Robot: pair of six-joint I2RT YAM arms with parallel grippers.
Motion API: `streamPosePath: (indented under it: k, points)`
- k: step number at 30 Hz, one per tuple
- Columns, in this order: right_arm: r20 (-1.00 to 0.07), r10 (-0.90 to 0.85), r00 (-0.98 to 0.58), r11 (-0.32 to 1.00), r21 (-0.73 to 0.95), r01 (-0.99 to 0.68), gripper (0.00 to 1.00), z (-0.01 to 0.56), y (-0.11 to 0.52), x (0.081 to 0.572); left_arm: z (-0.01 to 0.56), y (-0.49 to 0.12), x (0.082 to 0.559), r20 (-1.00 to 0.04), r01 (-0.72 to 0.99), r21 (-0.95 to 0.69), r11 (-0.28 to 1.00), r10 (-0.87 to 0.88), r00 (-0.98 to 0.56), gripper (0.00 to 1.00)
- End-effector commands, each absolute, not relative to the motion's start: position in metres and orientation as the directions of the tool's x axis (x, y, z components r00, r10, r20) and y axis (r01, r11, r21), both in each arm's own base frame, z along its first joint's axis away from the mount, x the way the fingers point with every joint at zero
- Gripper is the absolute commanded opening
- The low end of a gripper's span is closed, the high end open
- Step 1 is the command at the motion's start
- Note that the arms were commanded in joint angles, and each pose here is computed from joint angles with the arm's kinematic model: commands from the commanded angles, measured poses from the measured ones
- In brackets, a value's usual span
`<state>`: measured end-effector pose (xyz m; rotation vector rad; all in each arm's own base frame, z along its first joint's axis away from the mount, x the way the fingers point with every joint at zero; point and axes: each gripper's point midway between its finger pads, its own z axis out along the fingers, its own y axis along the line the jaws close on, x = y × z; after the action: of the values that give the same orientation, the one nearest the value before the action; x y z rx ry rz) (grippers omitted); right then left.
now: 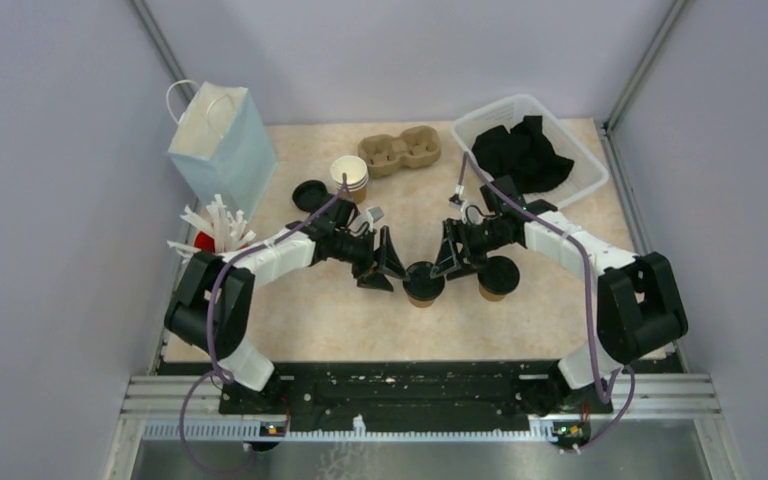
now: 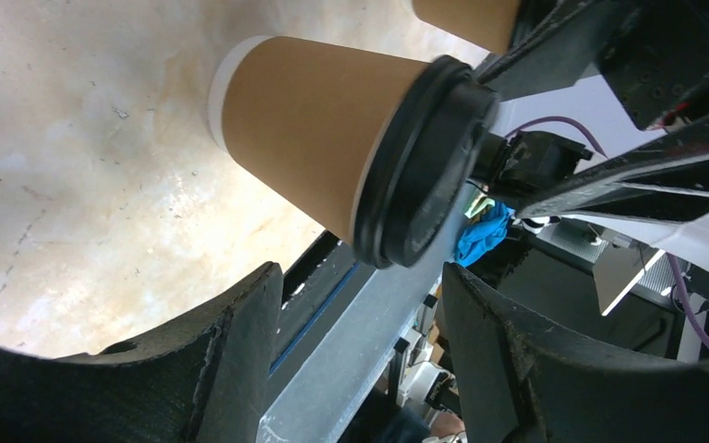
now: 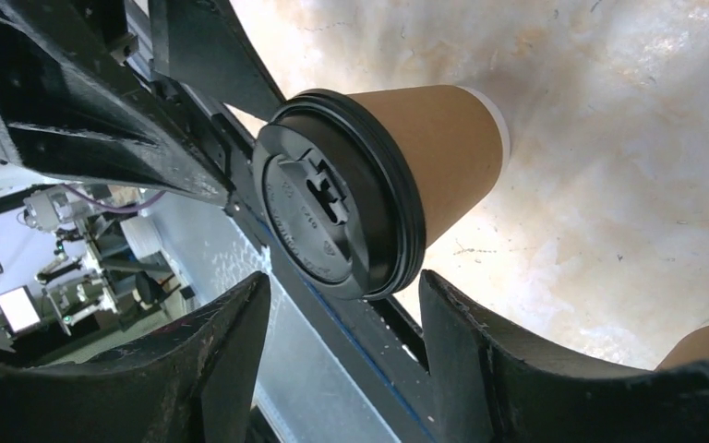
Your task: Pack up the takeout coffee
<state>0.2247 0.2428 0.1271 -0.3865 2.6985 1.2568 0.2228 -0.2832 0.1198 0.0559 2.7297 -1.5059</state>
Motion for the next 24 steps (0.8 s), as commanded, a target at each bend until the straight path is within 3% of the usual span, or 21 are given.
streamPosePath:
  k: [1, 8, 16, 18, 21, 24]
  points:
    - [-0.283, -0.204, -0.937, 0.59, 0.728, -0.348, 0.6, 0.128, 0.243, 0.234, 0.117, -0.296, 0.228, -0.093, 0.116, -0.852, 0.511, 0.071, -0.993, 0.69]
    - [-0.265, -0.187, -0.946, 0.611, 0.723, -0.323, 0.51, 0.112, 0.243, 0.239, 0.081, -0.283, 0.222, -0.047, 0.068, -0.784, 0.617, 0.051, -0.998, 0.56]
    - [-0.25, -0.147, -0.957, 0.686, 0.672, -0.281, 0.48, 0.096, 0.236, 0.249, 0.062, -0.274, 0.217, -0.027, 0.048, -0.743, 0.668, 0.042, -0.999, 0.52]
    - [-0.279, -0.156, -0.947, 0.653, 0.691, -0.311, 0.52, 0.114, 0.24, 0.248, 0.071, -0.276, 0.221, -0.049, 0.064, -0.745, 0.663, 0.041, -0.998, 0.52]
    - [-0.31, -0.183, -0.933, 0.553, 0.752, -0.358, 0.68, 0.138, 0.251, 0.236, 0.078, -0.279, 0.227, -0.066, 0.073, -0.746, 0.662, 0.035, -0.997, 0.52]
    - [-0.299, -0.221, -0.928, 0.563, 0.738, -0.372, 0.73, 0.125, 0.25, 0.226, 0.077, -0.28, 0.226, -0.058, 0.066, -0.746, 0.662, 0.033, -0.998, 0.52]
